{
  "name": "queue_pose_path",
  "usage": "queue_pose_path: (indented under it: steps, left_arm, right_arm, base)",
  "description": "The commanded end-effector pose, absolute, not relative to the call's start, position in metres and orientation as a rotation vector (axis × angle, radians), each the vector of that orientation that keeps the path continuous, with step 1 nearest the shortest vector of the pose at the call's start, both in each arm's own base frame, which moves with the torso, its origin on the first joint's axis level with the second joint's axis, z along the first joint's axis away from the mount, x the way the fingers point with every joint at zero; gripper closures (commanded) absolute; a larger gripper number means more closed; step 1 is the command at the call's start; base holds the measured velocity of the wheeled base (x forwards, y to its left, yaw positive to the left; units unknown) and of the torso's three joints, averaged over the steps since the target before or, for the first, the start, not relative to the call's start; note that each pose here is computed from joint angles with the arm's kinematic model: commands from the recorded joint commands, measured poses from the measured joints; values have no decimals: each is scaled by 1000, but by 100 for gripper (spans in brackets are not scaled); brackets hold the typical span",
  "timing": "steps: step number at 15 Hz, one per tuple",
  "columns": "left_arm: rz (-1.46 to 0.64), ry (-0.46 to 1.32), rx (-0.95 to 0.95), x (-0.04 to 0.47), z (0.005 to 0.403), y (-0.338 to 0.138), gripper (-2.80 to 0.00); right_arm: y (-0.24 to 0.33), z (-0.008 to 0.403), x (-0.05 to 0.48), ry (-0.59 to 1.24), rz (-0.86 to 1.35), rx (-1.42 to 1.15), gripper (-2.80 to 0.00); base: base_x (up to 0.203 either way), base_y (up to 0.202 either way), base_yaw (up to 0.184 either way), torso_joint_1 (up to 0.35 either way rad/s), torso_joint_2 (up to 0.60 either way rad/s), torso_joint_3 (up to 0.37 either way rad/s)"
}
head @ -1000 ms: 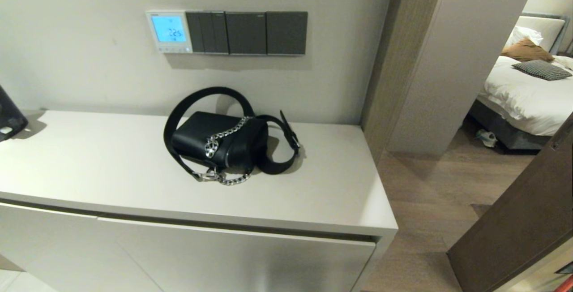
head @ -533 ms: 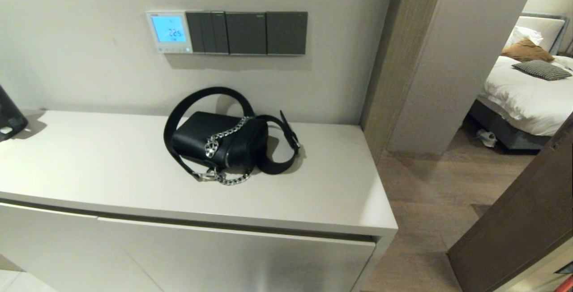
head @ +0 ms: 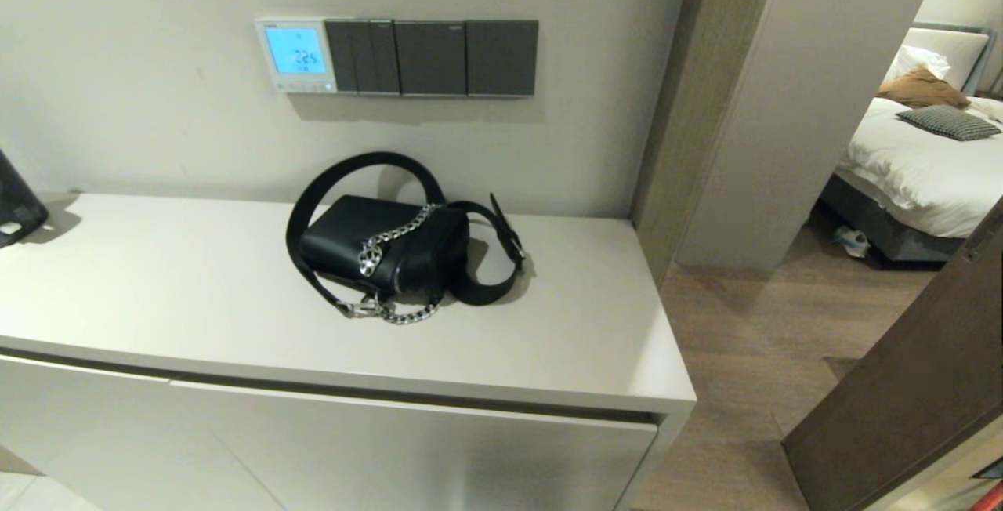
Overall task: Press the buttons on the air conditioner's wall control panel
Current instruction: Turn off the central air conditioner
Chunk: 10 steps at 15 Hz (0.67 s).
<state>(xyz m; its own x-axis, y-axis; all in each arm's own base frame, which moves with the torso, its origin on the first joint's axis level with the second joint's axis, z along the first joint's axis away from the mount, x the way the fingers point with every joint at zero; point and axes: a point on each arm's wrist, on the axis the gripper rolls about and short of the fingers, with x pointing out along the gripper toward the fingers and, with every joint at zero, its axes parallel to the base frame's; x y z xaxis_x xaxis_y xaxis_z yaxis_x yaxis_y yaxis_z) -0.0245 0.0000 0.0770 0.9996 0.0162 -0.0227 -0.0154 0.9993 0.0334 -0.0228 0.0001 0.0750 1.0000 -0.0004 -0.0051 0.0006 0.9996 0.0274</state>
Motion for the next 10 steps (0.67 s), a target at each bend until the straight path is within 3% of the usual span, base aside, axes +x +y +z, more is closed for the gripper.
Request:
queue_pose_path:
  steps: [1, 10]
  left_arm:
    - [15, 26, 33, -24, 76, 0, 0]
    - [10, 12, 15, -24, 77, 0, 0]
  right_arm:
    - [0, 74, -23, 7, 0, 28, 0]
    - [0, 75, -23, 8, 0, 28, 0]
  base:
    - [0, 0, 0, 0, 0, 0]
    - [0, 0, 0, 0, 0, 0]
